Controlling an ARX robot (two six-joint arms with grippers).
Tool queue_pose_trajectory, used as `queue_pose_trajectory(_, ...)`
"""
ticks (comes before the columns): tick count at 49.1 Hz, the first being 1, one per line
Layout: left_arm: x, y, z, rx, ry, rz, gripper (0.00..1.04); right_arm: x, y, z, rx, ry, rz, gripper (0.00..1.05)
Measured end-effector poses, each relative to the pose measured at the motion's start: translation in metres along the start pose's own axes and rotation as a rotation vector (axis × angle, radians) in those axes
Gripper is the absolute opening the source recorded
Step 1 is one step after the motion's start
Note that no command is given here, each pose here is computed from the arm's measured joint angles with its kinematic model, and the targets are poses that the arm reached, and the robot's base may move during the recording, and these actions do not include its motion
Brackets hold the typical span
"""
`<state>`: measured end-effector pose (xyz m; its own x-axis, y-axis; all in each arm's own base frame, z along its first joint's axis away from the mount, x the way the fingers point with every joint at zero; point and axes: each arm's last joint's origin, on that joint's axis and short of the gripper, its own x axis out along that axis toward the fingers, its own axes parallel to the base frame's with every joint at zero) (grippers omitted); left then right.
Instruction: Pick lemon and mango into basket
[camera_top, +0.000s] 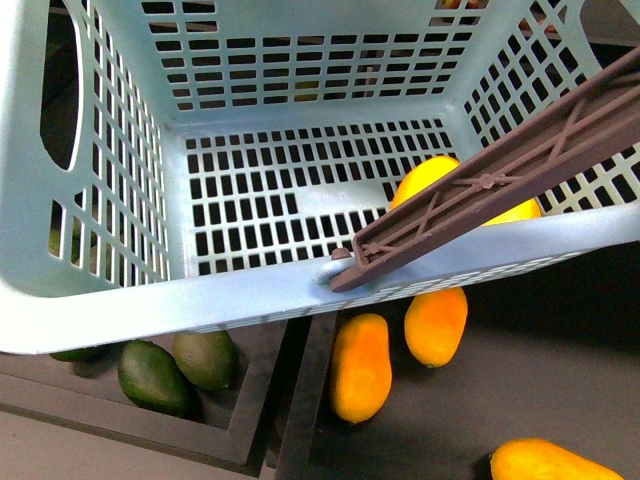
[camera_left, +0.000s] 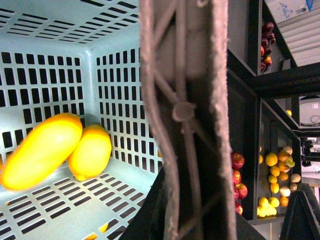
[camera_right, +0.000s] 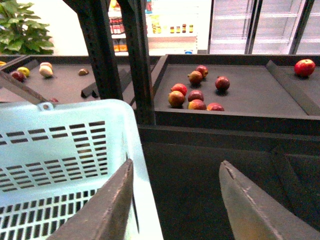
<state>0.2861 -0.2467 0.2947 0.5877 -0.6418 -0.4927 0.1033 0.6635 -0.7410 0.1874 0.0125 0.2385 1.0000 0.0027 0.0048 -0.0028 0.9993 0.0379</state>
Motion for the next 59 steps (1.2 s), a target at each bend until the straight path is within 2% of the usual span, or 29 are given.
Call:
queue_pose_trajectory(2, 0.000, 0.000, 0.000, 0.000, 0.002, -0.001, 0.05, -0.003, -0.002, -0.004, -0.006, 0.002, 0.004, 0.46)
queue_pose_trajectory(12, 0.000, 0.000, 0.000, -0.002, 0.007, -0.004, 0.05, -0.026, -0.013, -0.032, -0.029, 0.015, -0.001, 0.02)
queue_pose_trajectory(46, 0.000, 0.000, 0.000, -0.001, 0.005, -0.004, 0.05, -0.066, -0.014, -0.066, -0.033, -0.003, -0.001, 0.02)
queue_pose_trajectory(59, 0.000, 0.000, 0.000, 0.000, 0.005, -0.003, 0.05, -0.073, -0.014, -0.065, -0.033, -0.014, -0.001, 0.02)
